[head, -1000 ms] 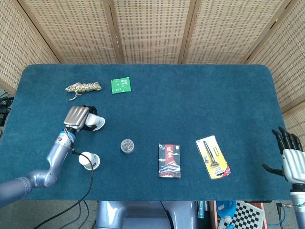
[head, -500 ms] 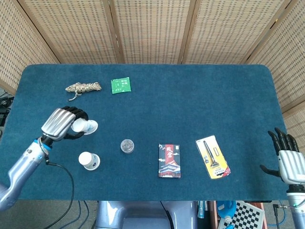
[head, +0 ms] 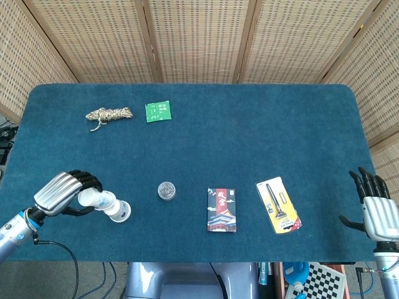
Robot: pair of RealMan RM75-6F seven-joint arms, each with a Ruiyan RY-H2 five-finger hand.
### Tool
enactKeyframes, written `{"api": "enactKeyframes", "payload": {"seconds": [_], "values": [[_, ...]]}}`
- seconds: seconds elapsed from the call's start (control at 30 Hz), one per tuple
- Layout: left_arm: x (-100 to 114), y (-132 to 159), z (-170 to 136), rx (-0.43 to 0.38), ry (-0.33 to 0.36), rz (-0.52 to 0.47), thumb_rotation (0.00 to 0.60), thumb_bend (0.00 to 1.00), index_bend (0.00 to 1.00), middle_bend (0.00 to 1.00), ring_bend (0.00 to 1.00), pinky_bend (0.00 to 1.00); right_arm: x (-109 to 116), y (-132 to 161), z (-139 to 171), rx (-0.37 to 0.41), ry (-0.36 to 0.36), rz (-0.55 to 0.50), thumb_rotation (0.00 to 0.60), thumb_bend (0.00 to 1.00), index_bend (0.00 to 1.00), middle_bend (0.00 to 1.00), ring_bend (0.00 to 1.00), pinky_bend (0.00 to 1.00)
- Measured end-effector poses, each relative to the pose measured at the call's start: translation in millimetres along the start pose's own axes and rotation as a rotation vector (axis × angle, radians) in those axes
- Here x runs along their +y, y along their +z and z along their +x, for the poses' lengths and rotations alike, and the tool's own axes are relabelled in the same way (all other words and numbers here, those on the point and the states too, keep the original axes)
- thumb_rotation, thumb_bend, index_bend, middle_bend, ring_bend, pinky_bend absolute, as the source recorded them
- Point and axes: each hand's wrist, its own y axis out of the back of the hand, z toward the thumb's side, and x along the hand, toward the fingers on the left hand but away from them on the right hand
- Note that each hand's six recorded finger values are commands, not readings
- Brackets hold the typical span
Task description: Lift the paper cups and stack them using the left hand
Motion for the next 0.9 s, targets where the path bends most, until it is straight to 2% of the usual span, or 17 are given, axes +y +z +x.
{"api": "enactKeyframes", "payload": {"seconds": [0.2, 0.63, 0.7, 0.73, 0.77, 0.8, 0.87, 0.9], "values": [[-9, 6, 0, -0.027, -0.036, 0.001, 0.600, 0.27, 0.43, 0.47, 0.36, 0.37, 2, -1, 0, -0.003, -0.002, -0.006, 0.600, 0.00, 0.00, 0.00, 0.00, 0.00], [-21, 19, 17, -0.044, -0.053, 0.053, 0.600, 0.27, 0.43, 0.43, 0.34, 0.36, 4, -3, 0, -0.005, -0.005, -0.017, 0.600, 0.00, 0.00, 0.00, 0.00, 0.00], [-23, 22, 20, -0.048, -0.056, 0.055, 0.600, 0.27, 0.42, 0.37, 0.29, 0.34, 4, -3, 0, -0.005, -0.006, -0.018, 0.600, 0.00, 0.00, 0.00, 0.00, 0.00], [-24, 24, 22, -0.049, -0.057, 0.058, 0.600, 0.27, 0.41, 0.32, 0.24, 0.32, 5, -3, 0, -0.006, -0.006, -0.019, 0.600, 0.00, 0.00, 0.00, 0.00, 0.00], [-25, 24, 22, -0.048, -0.061, 0.060, 0.600, 0.27, 0.34, 0.22, 0.16, 0.28, 5, -3, 0, -0.006, -0.008, -0.022, 0.600, 0.00, 0.00, 0.00, 0.00, 0.00], [-27, 24, 23, -0.045, -0.068, 0.059, 0.600, 0.27, 0.23, 0.12, 0.07, 0.24, 5, -4, 0, -0.006, -0.009, -0.025, 0.600, 0.00, 0.00, 0.00, 0.00, 0.00], [-30, 26, 24, -0.036, -0.092, 0.047, 0.600, 0.27, 0.05, 0.01, 0.01, 0.16, 8, -4, 1, -0.006, -0.017, -0.032, 0.600, 0.00, 0.00, 0.00, 0.00, 0.00], [-32, 27, 25, -0.033, -0.105, 0.038, 0.600, 0.27, 0.00, 0.00, 0.00, 0.11, 9, -4, 1, -0.007, -0.021, -0.035, 0.600, 0.00, 0.00, 0.00, 0.00, 0.00]]}}
